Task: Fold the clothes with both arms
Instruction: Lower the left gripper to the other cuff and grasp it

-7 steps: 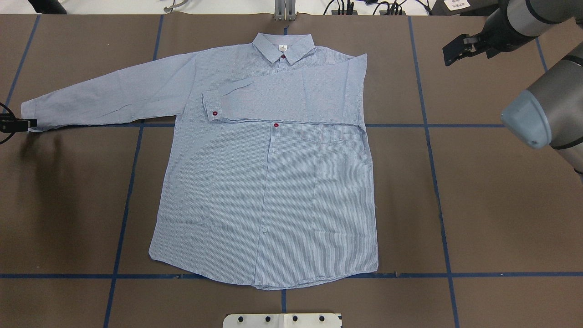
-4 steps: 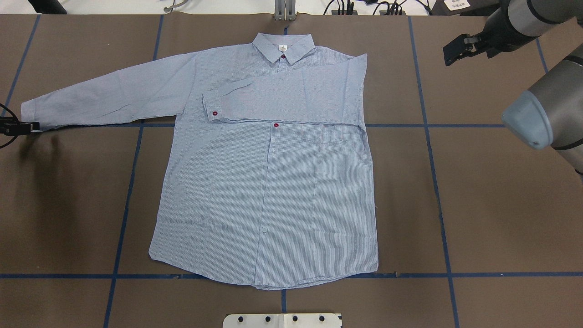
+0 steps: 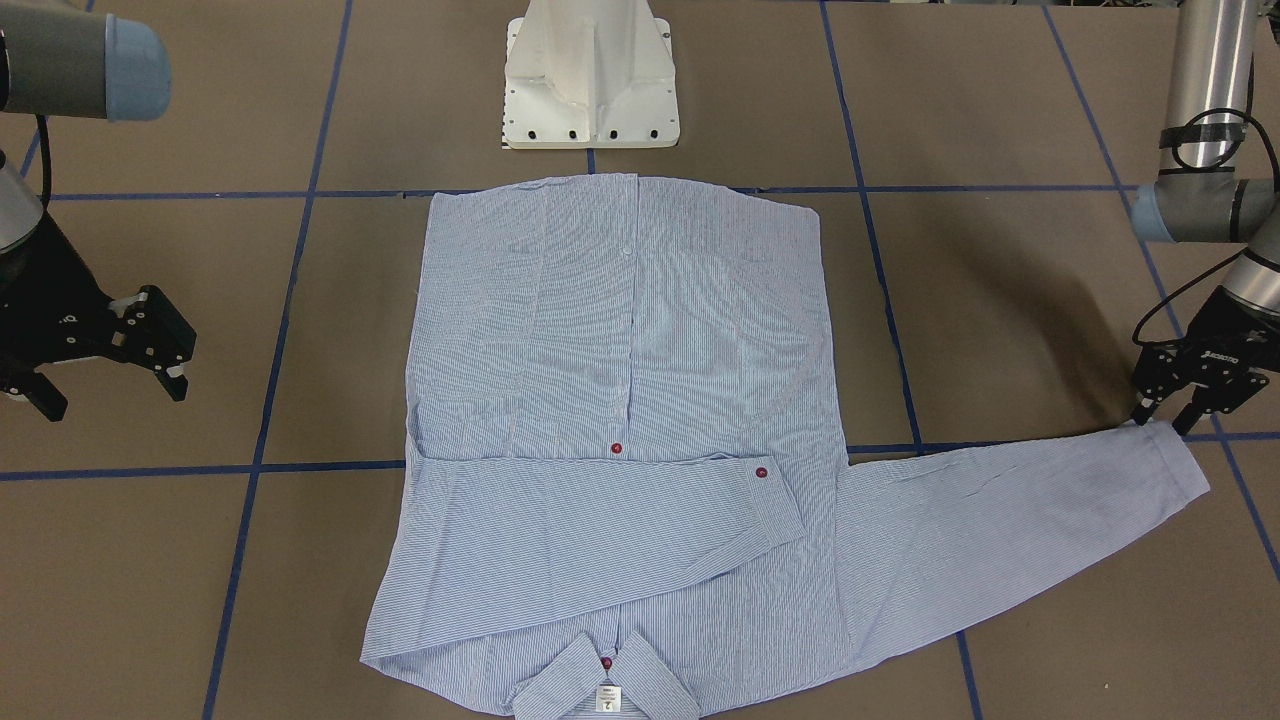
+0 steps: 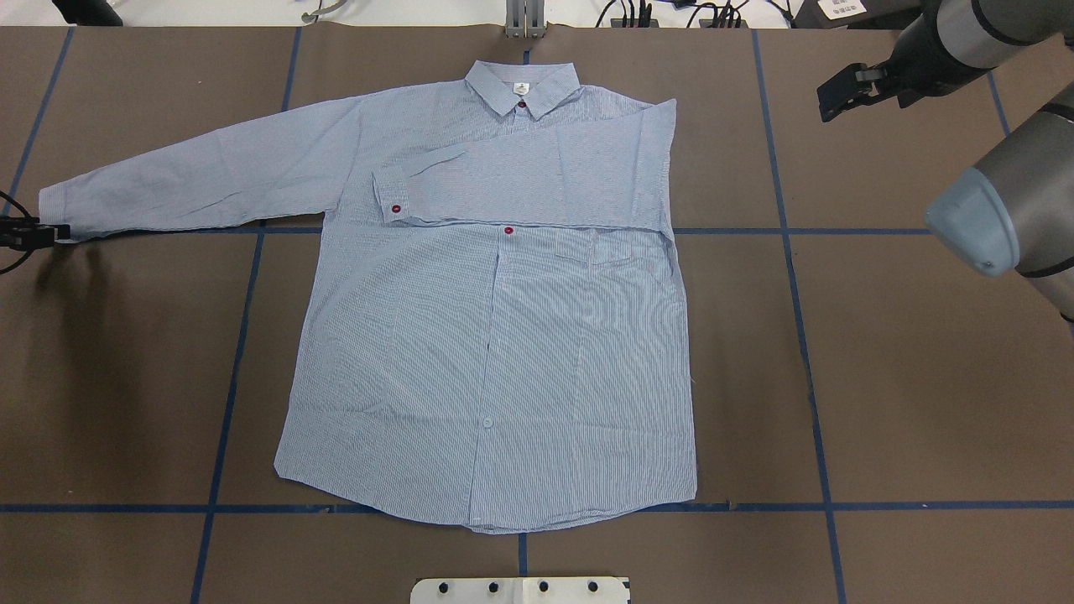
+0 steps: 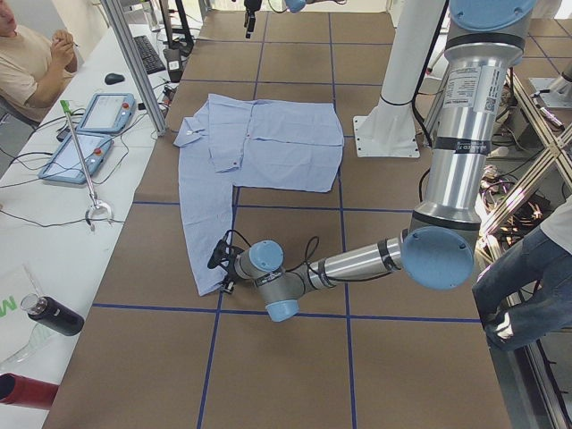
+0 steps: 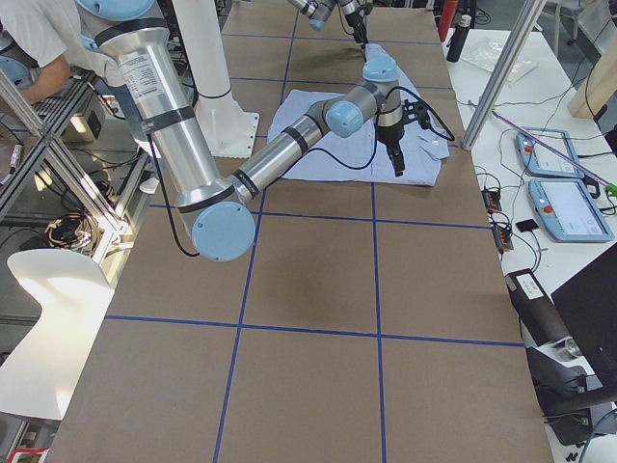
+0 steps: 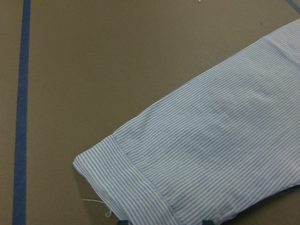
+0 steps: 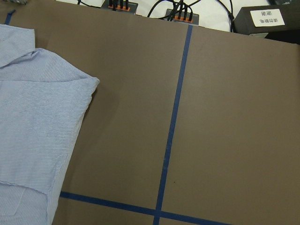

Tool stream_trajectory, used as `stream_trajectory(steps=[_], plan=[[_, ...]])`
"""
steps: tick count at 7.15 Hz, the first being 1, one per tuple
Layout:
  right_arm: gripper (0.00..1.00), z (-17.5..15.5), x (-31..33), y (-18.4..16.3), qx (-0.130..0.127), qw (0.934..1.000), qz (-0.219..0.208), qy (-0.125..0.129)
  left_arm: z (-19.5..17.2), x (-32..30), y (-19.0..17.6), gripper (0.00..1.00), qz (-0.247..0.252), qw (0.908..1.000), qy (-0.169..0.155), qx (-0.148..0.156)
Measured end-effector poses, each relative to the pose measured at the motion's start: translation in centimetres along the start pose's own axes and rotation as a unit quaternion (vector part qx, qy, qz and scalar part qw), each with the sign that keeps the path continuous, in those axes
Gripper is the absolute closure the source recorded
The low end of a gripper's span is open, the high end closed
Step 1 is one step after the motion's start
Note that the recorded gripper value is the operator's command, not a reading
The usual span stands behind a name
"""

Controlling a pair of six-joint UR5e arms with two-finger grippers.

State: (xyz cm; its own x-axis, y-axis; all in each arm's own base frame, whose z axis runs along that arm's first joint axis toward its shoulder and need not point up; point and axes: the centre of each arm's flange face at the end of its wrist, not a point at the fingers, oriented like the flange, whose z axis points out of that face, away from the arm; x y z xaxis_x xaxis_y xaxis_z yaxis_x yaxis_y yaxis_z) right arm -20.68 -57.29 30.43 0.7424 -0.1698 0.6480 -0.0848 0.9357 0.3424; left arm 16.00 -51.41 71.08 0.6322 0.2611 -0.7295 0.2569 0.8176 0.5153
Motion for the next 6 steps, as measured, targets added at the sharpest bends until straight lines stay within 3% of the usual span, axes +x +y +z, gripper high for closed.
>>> stream_trajectory(steps=[1,4,6], plan=[[0.0,0.0,0.0,0.0,0.0,1.0,0.0,0.0,0.0,0.0,0.0,1.0,0.0,1.0,0.0,0.0],[0.0,-0.1,-0.1,0.1,0.001,1.0,0.0,-0.001,-0.2,0.3,-0.2,1.0,0.003,1.0,0.005,0.004],[0.0,-0.2,-0.1,0.1,0.002,1.0,0.0,-0.002,-0.9,2.3,-1.5,1.0,0.011,0.9994,0.032,0.01]])
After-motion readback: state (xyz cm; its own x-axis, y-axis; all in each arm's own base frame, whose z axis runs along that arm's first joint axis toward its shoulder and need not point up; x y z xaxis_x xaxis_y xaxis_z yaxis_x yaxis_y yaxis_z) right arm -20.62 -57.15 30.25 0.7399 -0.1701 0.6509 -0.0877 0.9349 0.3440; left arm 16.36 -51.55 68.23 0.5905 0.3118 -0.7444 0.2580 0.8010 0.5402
